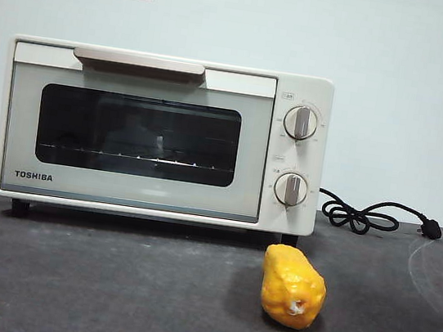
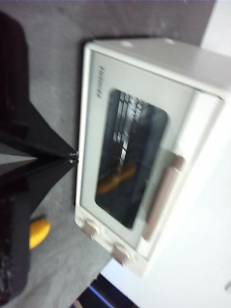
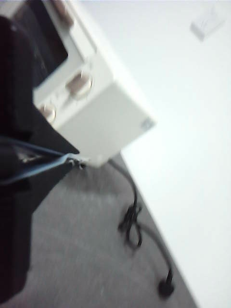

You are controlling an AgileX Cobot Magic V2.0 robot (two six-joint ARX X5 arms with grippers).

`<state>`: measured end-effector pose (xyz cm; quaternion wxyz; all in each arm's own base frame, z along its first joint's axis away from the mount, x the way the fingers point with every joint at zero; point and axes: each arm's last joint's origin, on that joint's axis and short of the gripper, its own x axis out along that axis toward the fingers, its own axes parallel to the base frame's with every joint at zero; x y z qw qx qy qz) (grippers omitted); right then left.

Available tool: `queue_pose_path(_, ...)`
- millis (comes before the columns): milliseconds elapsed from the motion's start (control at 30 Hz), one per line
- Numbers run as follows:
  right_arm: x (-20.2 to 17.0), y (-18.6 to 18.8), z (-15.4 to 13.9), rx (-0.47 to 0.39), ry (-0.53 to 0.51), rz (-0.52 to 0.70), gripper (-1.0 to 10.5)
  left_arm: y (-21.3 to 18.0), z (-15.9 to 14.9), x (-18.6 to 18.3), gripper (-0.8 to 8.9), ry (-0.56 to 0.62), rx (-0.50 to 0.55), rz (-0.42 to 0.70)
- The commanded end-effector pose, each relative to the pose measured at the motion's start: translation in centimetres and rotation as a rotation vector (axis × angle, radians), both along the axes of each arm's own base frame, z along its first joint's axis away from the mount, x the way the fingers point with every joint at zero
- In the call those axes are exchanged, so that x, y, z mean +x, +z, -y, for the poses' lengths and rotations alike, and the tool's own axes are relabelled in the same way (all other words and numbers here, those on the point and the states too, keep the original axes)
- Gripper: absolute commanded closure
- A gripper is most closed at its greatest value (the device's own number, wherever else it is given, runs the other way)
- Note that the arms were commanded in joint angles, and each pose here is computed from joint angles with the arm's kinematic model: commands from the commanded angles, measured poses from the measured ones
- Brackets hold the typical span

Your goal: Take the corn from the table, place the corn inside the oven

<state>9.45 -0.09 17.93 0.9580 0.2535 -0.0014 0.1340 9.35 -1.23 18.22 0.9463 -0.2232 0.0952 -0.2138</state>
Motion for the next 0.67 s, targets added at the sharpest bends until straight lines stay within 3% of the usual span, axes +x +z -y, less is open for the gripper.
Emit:
queue_pose_path(33, -0.1, 0.6, -0.1, 0.041, 0.041, 0.0, 9.6, 1.5, 0.1, 0.1, 8.19, -0.038, -0.012, 0.004)
queue_pose_path(267, -0.3, 2.3, -0.3, 0.07, 0.112, -0.111, 9.6, 5.5, 0.3, 1.1, 8.19, -0.112, -0.004, -0.104)
queue_pose_path(367, -0.2, 3.6, -0.4, 0.055, 0.136, -0.17, 9.6, 7.3, 0.4, 2.1, 8.19, -0.154, 0.047, -0.151)
queue_pose_path(667, 1.6, 9.5, -0.8, -0.062, 0.397, -0.276, 9.6, 11.0, 1.4, 5.1, 8.19, -0.314, 0.18, -0.285)
